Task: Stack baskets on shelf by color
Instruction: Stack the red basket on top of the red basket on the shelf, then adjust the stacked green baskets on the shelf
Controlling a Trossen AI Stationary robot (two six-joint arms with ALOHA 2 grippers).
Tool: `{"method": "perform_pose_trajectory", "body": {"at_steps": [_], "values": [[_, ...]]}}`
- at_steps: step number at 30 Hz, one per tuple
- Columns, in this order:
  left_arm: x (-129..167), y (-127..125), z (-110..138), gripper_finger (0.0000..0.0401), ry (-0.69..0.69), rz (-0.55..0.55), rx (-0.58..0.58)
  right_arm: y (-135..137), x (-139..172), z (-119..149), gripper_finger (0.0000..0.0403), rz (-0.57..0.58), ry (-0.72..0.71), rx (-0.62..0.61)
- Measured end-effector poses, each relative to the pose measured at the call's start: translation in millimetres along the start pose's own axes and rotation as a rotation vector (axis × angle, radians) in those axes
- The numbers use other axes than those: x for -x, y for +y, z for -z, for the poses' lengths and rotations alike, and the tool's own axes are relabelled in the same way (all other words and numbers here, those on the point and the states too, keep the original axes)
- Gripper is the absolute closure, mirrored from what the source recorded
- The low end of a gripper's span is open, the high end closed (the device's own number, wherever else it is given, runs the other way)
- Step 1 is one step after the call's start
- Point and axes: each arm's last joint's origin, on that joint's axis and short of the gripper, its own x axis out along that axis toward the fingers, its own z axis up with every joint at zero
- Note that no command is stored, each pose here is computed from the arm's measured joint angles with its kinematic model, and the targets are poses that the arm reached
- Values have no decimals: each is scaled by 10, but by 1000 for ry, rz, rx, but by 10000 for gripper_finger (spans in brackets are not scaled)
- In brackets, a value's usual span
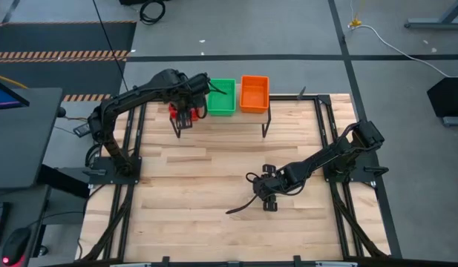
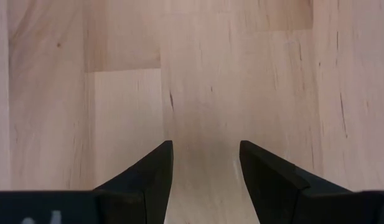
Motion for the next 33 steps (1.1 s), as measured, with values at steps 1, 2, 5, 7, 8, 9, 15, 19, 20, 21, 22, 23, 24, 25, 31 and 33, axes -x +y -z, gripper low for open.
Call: {"method": "perform_pose_trajectory", "body": {"at_steps": [1, 2, 5, 7, 8, 9, 15, 19, 20, 21, 22, 23, 24, 25, 31, 33], "values": [[1, -4, -2, 200, 0, 0, -1, 0, 0, -1, 211, 0, -1, 0], [2, -7, -3, 199, -1, 0, -1, -1, 0, -1, 211, 0, -1, 0], [8, -27, -9, 198, -3, 0, -8, 0, 0, -1, 211, -1, 0, 1], [13, -42, -13, 198, -3, 1, -18, -1, 0, -1, 211, 0, -1, 1], [16, -51, -10, 199, 1, 3, -24, -1, 0, -1, 211, 0, 0, 1], [17, -54, -1, 200, 11, 4, -28, 0, 0, -1, 211, -1, 0, 1], [118, -14, 22, 198, 19, -47, -25, 0, 0, -1, 211, -1, 0, 1], [287, 44, 4, 190, -55, -74, 7, -1, 0, 0, 211, -1, 0, -2], [324, 52, 2, 188, -70, -78, 15, 0, 0, 0, 211, -1, 0, -1], [356, 59, 2, 187, -82, -81, 28, -1, 0, 0, 211, -1, 0, -2], [384, 60, 3, 186, -93, -84, 35, -1, 0, 0, 211, -1, 0, -2], [396, 59, 5, 186, -95, -84, 36, 0, 0, 0, 211, -1, 0, -1], [397, 57, 12, 186, -89, -81, 37, 0, 0, 0, 211, -1, 1, -2], [395, 54, 19, 186, -81, -78, 38, 0, 0, 0, 211, -1, 1, -2], [388, 50, 34, 186, -65, -74, 45, 0, 0, 0, 211, -2, 1, -2], [388, 50, 34, 186, -64, -74, 45, 0, 0, 0, 211, -2, 1, -2]]}}
